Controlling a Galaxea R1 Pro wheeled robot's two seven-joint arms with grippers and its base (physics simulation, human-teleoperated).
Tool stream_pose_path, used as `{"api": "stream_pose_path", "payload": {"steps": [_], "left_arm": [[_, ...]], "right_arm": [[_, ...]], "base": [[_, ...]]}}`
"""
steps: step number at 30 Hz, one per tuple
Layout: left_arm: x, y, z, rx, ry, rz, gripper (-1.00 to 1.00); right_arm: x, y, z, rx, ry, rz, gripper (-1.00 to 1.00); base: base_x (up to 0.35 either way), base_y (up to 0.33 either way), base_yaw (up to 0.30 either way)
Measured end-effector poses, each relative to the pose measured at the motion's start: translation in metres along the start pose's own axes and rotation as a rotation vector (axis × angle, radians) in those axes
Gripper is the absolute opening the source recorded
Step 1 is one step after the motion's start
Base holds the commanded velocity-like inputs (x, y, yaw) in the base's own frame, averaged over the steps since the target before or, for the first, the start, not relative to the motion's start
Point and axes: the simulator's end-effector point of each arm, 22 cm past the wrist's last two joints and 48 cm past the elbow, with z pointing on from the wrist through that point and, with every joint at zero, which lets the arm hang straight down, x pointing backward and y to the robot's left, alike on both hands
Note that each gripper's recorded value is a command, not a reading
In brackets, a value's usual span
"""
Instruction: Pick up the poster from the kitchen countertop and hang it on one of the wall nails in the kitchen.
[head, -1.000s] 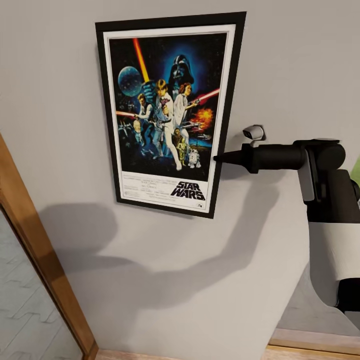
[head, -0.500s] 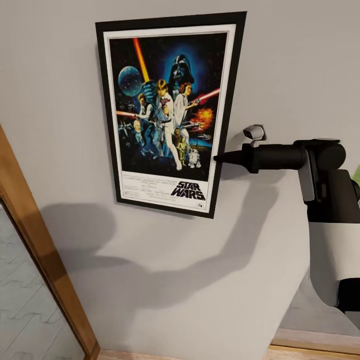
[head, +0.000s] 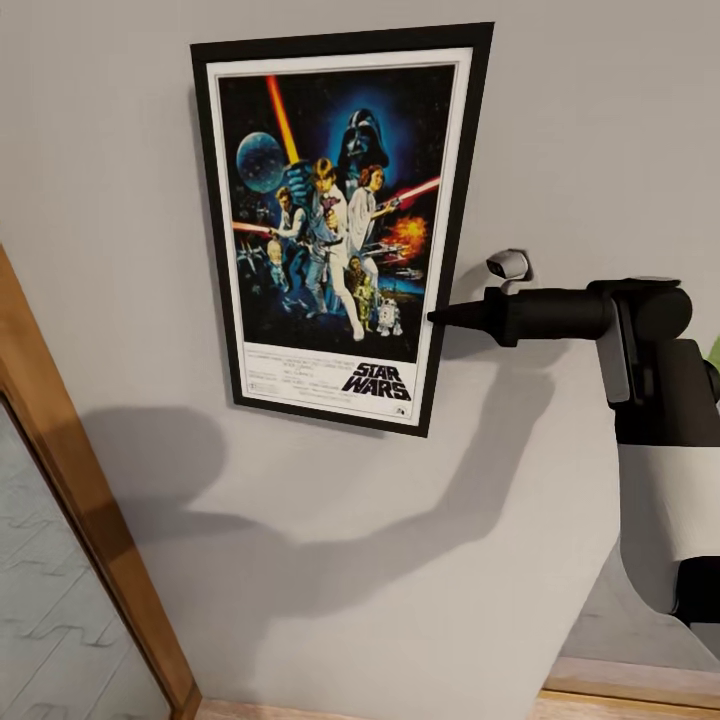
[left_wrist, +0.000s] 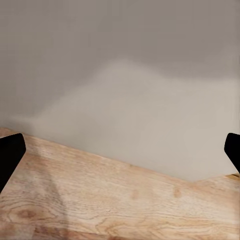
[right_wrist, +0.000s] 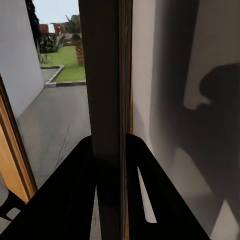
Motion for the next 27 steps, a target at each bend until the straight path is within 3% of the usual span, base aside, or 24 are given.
{"api": "stream_pose_path", "payload": {"steps": [27], "left_arm": [[0.0000, 0.0000, 0.0000, 0.000, 0.000, 0.000, 1.00]], "right_arm": [[0.0049, 0.0015, -0.0006, -0.012, -0.003, 0.007, -1.00]], "base": [[0.000, 0.020, 0.000]]}}
